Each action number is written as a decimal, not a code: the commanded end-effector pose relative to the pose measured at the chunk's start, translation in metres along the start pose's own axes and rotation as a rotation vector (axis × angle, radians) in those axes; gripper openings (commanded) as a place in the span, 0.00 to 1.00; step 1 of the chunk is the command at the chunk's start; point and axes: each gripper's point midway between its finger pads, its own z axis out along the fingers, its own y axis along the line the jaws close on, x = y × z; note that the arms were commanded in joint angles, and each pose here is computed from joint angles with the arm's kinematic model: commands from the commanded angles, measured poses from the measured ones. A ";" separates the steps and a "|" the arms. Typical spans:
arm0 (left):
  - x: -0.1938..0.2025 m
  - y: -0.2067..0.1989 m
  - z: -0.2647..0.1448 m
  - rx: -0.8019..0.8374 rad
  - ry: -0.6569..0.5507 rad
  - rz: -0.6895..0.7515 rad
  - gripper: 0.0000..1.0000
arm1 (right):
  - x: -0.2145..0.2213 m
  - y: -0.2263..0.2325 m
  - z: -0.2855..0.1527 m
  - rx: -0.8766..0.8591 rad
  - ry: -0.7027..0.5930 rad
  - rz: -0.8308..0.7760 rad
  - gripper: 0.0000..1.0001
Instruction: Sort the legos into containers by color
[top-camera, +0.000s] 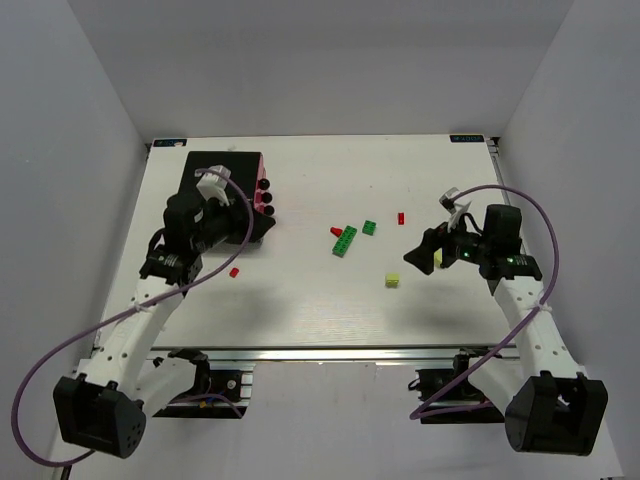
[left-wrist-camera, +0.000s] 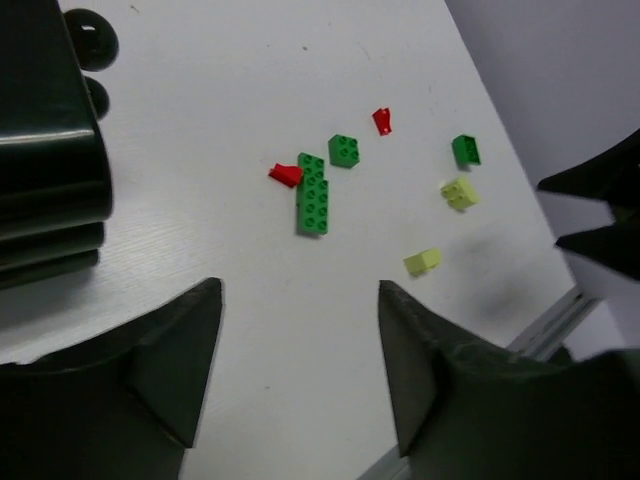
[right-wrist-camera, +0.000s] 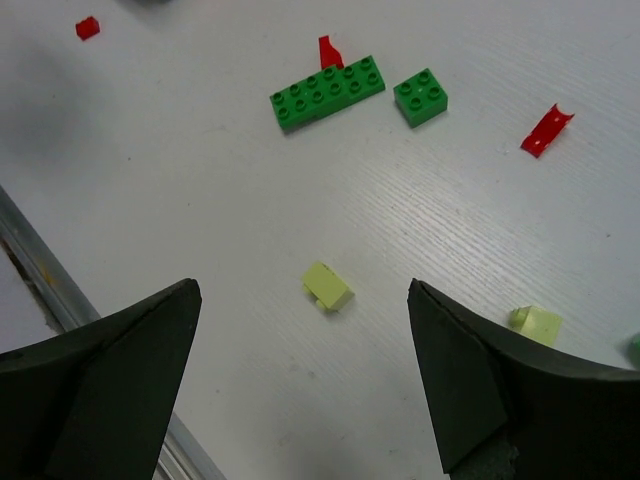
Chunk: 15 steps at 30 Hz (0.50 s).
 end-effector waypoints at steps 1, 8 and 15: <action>-0.022 -0.021 0.010 0.000 0.018 -0.077 0.68 | -0.002 0.005 0.001 -0.044 0.020 -0.059 0.89; -0.034 -0.037 0.055 -0.246 0.111 -0.144 0.51 | 0.000 -0.013 0.006 0.087 0.071 -0.062 0.89; -0.038 -0.056 0.115 -0.557 0.106 -0.177 0.73 | -0.016 -0.010 -0.003 0.130 -0.008 -0.061 0.89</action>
